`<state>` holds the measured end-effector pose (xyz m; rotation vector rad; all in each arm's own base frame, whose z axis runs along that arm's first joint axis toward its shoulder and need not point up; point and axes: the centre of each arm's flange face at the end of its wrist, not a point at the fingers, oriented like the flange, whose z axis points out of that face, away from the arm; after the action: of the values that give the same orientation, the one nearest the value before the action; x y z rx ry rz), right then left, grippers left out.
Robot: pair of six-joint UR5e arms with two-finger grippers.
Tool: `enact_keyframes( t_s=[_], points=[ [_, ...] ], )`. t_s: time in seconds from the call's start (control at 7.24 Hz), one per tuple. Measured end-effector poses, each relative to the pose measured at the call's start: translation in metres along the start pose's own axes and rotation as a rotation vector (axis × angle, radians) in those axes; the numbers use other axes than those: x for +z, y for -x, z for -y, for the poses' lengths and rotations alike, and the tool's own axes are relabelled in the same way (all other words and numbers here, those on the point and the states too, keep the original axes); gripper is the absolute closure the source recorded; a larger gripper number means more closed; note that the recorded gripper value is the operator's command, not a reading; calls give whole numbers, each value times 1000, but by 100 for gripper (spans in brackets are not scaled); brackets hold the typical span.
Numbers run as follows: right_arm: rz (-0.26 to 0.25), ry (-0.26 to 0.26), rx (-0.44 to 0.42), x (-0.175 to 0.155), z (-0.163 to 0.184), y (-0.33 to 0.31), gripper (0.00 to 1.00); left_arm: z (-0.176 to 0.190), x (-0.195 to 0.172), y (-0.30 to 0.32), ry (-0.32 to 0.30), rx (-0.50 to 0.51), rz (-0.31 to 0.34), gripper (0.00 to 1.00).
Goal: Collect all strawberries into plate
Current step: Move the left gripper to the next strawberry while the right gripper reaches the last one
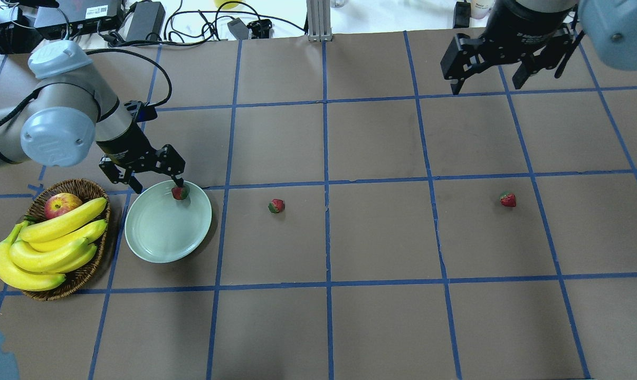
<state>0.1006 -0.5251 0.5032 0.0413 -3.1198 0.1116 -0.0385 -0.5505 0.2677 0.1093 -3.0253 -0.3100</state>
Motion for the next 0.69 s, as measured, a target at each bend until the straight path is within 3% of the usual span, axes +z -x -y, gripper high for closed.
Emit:
enact_keyframes(
  t_s=[0.41,0.69],
  points=[
    [17,116,2,81,3,-59,2,-9,9,-128,-105,25,-69,0],
    [23,125,2,162,-11,-93,2,-15,32,-176,-138,83,-86,0]
  ],
)
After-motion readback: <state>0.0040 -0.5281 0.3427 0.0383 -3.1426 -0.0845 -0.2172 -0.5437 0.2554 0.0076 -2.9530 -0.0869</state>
